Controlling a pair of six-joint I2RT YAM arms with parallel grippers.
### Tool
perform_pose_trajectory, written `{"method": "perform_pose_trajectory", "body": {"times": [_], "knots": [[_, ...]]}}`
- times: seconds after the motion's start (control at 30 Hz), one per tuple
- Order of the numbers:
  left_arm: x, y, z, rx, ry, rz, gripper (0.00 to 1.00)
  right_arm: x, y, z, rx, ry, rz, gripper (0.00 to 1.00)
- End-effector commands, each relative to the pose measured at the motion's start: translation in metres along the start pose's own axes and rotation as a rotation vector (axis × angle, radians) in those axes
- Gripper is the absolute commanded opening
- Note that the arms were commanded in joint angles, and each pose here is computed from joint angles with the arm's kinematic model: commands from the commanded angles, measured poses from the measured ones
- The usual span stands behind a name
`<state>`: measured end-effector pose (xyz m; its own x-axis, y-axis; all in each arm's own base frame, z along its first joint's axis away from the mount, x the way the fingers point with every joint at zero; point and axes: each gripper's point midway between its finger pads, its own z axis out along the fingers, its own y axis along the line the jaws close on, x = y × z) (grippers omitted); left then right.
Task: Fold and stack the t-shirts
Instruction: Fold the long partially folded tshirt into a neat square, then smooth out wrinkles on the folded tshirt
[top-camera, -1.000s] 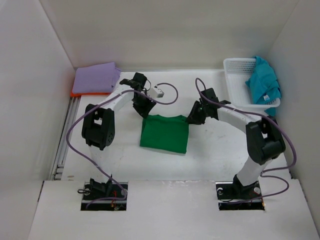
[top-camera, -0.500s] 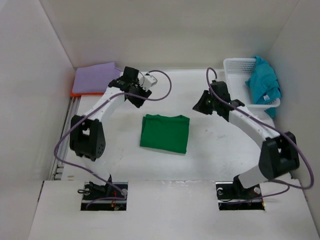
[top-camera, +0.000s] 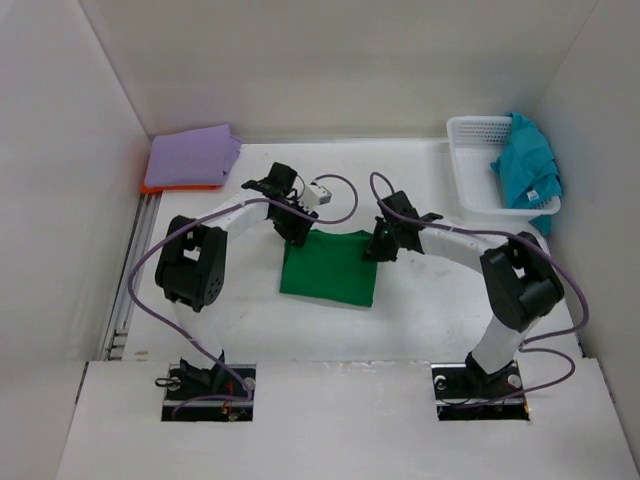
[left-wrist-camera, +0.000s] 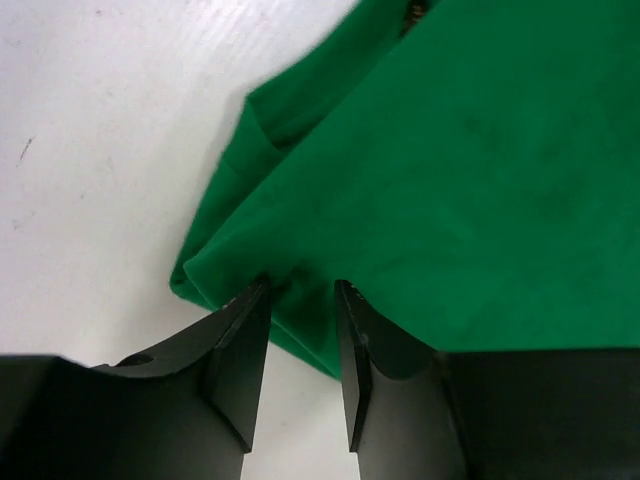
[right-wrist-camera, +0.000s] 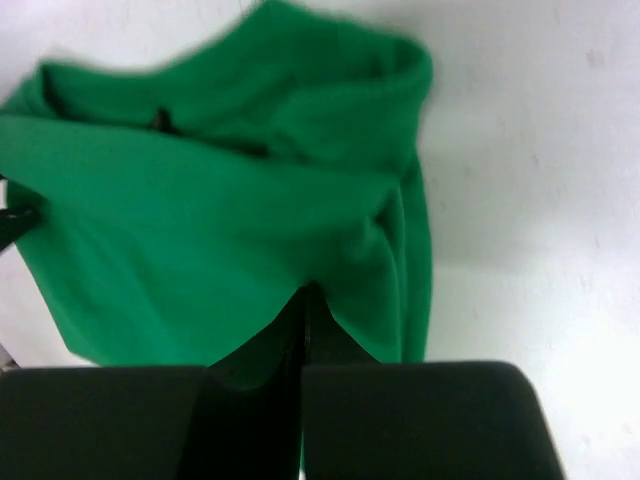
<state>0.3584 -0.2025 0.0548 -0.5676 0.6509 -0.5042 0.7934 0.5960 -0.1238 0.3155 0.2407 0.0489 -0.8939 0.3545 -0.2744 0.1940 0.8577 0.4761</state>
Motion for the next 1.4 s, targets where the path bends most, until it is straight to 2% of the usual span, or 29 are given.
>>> {"method": "perform_pose_trajectory", "body": {"times": [0.0, 0.27, 0.47, 0.67, 0.77, 0.87, 1.03, 1.13, 1.23, 1.37], "knots": [[-0.053, 0.023, -0.01, -0.038, -0.172, -0.04, 0.31, -0.046, 0.04, 0.004, -0.113, -0.115, 0.011, 0.0], [-0.053, 0.06, 0.004, -0.095, -0.19, -0.152, 0.41, -0.063, 0.023, 0.029, -0.086, -0.144, 0.074, 0.0], [-0.045, 0.089, 0.007, -0.178, -0.159, -0.189, 0.41, -0.076, 0.007, 0.041, -0.062, -0.167, 0.122, 0.01], [-0.075, 0.091, -0.062, -0.248, -0.308, -0.19, 0.48, -0.1, 0.024, 0.01, -0.124, -0.253, 0.106, 0.07], [-0.081, 0.073, -0.092, -0.263, -0.37, -0.174, 0.5, -0.102, 0.031, -0.011, -0.15, -0.289, 0.099, 0.1], [-0.071, 0.04, -0.103, -0.235, -0.383, -0.127, 0.52, -0.086, 0.037, -0.025, -0.17, -0.3, 0.085, 0.12], [-0.023, -0.026, -0.069, -0.069, -0.272, -0.061, 0.52, -0.046, 0.036, -0.032, -0.18, -0.26, 0.097, 0.12], [0.001, -0.049, -0.045, 0.005, -0.212, -0.067, 0.51, -0.019, 0.03, -0.029, -0.178, -0.226, 0.118, 0.11], [0.017, -0.044, -0.027, 0.004, -0.178, -0.097, 0.5, 0.002, 0.018, -0.018, -0.161, -0.192, 0.141, 0.1], [0.038, -0.013, -0.018, -0.045, -0.142, -0.194, 0.47, 0.018, 0.002, -0.004, -0.13, -0.16, 0.162, 0.08]]}}
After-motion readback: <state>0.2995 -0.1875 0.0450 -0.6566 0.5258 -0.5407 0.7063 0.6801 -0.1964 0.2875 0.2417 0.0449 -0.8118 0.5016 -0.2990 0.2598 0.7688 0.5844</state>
